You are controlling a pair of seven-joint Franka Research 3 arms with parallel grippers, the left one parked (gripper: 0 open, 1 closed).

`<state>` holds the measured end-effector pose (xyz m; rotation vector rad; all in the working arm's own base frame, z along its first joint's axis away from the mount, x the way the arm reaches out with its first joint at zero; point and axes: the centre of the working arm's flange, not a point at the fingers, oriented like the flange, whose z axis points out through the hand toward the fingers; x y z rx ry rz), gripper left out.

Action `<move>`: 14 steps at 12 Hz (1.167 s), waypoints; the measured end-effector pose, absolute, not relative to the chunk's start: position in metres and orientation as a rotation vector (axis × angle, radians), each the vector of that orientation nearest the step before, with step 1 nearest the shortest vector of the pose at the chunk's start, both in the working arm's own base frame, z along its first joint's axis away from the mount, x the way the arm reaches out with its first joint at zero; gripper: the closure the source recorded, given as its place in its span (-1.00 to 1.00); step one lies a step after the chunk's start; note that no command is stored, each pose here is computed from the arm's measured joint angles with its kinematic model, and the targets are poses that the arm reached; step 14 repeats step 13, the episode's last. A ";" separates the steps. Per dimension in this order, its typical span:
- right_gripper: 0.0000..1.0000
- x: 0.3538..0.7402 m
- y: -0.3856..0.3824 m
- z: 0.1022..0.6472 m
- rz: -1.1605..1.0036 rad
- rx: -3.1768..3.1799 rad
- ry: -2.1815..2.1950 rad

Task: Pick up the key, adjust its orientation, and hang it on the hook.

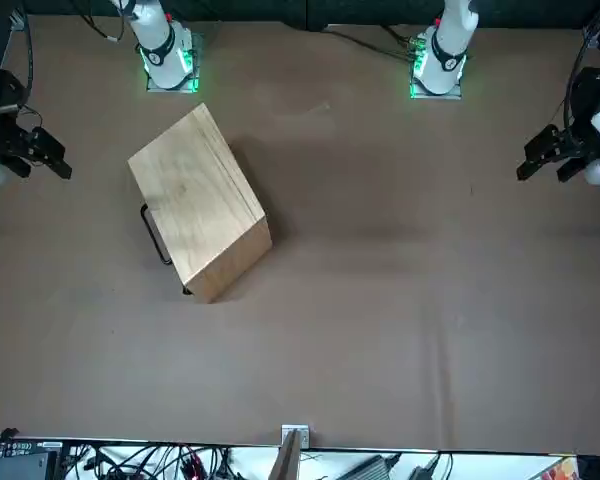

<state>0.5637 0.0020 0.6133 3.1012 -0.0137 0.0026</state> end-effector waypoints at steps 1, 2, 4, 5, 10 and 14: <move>-1.00 0.563 0.001 0.613 0.003 3.101 -0.016; -1.00 0.563 0.000 0.613 0.002 3.101 -0.018; -1.00 0.563 0.000 0.613 0.000 3.101 -0.021; -1.00 0.563 0.000 0.612 -0.002 3.101 -0.021; -1.00 0.563 -0.002 0.612 -0.002 3.101 -0.034; -1.00 0.563 -0.003 0.612 -0.001 3.101 -0.053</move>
